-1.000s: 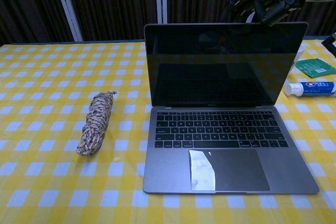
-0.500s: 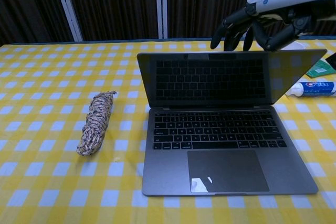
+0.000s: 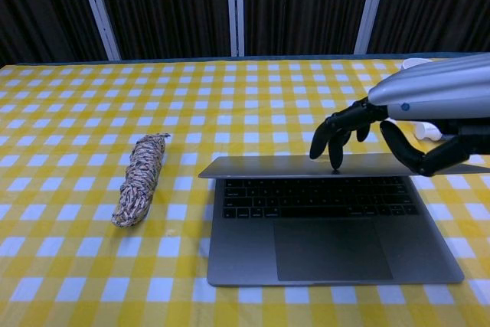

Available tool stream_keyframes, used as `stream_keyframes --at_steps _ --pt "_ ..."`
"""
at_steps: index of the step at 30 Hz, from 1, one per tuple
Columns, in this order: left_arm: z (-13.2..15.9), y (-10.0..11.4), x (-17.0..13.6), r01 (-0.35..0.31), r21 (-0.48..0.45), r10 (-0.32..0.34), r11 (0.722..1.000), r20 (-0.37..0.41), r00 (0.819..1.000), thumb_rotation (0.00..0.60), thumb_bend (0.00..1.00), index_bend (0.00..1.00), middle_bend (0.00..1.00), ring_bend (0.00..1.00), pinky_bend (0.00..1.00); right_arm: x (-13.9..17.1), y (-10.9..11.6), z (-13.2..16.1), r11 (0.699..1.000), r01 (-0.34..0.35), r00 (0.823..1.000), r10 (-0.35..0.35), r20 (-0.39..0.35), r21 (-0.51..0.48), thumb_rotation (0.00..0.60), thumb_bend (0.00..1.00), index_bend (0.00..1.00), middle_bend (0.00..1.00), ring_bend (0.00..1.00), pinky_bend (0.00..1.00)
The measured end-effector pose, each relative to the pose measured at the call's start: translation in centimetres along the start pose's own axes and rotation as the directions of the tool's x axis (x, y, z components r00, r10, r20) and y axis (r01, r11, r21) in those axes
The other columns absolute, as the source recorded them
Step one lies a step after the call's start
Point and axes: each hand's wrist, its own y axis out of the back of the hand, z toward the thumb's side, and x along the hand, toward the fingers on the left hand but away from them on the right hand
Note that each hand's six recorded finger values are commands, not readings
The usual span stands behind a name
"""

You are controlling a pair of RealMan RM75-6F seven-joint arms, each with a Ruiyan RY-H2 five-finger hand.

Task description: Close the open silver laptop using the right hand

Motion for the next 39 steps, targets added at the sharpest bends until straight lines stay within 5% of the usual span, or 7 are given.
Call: stream_keyframes --at_steps 16,33,39 --pt "0.1 -0.4 0.0 0.009 0.010 -0.009 1.000 -0.003 1.000 0.600 0.00 0.00 0.00 0.00 0.00 0.5 -5.4 -0.7 0.937 0.017 0.989 0.036 -0.147 0.349 0.600 1.00 0.22 0.27 0.21 0.28" --pt "0.1 -0.7 0.1 0.018 0.012 -0.018 1.000 -0.007 1.000 0.600 0.00 0.00 0.00 0.00 0.00 0.6 -10.5 -2.1 0.872 -0.015 0.979 0.113 -0.172 0.489 0.600 1.00 0.22 0.27 0.21 0.28" --pt "-0.2 -0.5 0.1 0.011 0.005 -0.011 1.000 -0.014 1.000 0.600 0.00 0.00 0.00 0.00 0.00 0.7 -9.0 -2.0 0.848 0.073 0.980 0.037 -0.194 0.525 0.600 1.00 0.21 0.26 0.21 0.28"
